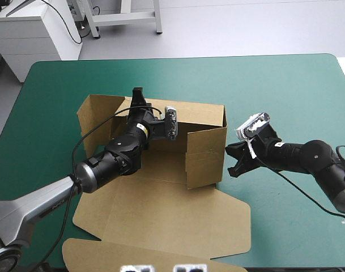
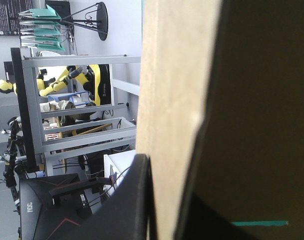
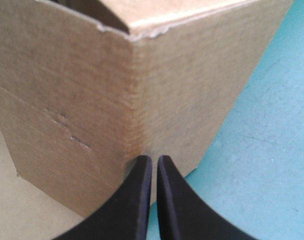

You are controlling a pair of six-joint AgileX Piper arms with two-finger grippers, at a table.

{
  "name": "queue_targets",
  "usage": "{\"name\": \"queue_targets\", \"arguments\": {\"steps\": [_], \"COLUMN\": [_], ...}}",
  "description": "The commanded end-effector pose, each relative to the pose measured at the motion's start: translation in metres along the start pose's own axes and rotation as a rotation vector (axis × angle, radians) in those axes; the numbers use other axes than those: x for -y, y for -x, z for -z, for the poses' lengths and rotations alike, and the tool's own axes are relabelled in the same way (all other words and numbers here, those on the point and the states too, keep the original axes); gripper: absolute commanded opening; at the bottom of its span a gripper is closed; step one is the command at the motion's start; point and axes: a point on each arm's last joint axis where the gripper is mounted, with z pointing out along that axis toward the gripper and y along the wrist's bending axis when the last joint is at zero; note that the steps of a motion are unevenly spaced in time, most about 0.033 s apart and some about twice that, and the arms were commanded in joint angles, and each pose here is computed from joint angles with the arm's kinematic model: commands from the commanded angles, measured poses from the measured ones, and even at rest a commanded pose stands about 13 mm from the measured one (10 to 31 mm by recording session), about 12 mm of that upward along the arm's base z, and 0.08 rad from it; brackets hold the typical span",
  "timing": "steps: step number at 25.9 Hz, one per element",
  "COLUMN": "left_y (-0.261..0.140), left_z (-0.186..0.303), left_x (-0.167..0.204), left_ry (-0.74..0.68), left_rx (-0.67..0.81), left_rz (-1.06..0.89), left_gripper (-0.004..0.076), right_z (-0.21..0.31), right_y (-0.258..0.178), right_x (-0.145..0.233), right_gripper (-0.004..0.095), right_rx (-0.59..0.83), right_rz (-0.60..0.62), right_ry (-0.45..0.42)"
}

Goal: Fold the box

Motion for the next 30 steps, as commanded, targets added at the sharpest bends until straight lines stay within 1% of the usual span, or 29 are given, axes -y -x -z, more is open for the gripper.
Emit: {"name": "queue_targets", "arguments": {"steps": [1,2,4,5,7,10,12,14,15,17,18,20,25,26,28,30], "left_y": [-0.007,-0.007,-0.007,-0.006,-0.006,-0.004,-0.003,-0.001,0.001,0.008,0.011,0.012,0.012,0.012,0.013,0.013], "left_z": [0.008,0.008,0.008,0.008,0.008,0.008,0.008,0.01,0.011,0.015,0.018,0.019,0.019,0.019,0.019,0.019], "left_x": [-0.012,-0.012,-0.013,-0.013,-0.013,-0.013,-0.014,-0.019,-0.024,-0.037,-0.042,-0.045,-0.044,-0.043,-0.042,-0.04], "left_ry": [0.023,0.026,0.034,0.04,0.039,0.039,0.04,0.052,0.062,0.07,0.069,0.072,0.052,0.047,0.036,0.014], "left_rx": [-0.047,-0.047,-0.042,-0.036,-0.028,-0.01,0.007,0.017,0.03,0.083,0.108,0.115,0.111,0.111,0.119,0.119], "left_rz": [0.083,0.078,0.066,0.058,0.057,0.057,0.062,0.085,0.11,0.182,0.213,0.228,0.256,0.262,0.262,0.253], "left_gripper": [-0.0008,-0.0008,-0.0008,-0.0008,-0.0008,-0.0008,-0.0008,-0.0007,-0.0001,0.0015,0.0015,0.0015,0.0015,0.0015,0.0015,0.0015], "right_z": [0.01,0.01,0.01,0.009,0.007,-0.003,-0.014,-0.027,-0.031,-0.035,-0.036,-0.038,-0.045,-0.046,-0.046,-0.045], "right_y": [0.005,0.004,0.002,0.003,0.005,0.007,0.005,0.001,0.002,0.006,0.011,0.015,0.013,0.013,0.015,0.017], "right_x": [-0.003,-0.004,-0.005,-0.005,-0.005,-0.005,-0.002,-0.005,-0.007,-0.008,-0.007,-0.003,0.007,0.01,0.014,0.017], "right_gripper": [0.025,0.0323,0.0504,0.0632,0.068,0.0684,0.0684,0.0685,0.0685,0.0684,0.0684,0.0684,0.0683,0.0677,0.0649,0.0589], "right_rx": [-0.003,-0.017,-0.032,-0.024,0.001,0.031,0.017,-0.018,-0.018,0.014,0.042,0.064,0.049,0.048,0.064,0.088], "right_rz": [0.055,0.06,0.058,0.063,0.078,0.069,0.038,0.037,0.045,0.061,0.056,0.04,0.015,0.007,-0.007,-0.014], "right_ry": [0.001,0.008,0.023,0.026,0.043,0.087,0.119,0.15,0.146,0.085,0.038,-0.013,-0.094,-0.123,-0.161,-0.203]}}
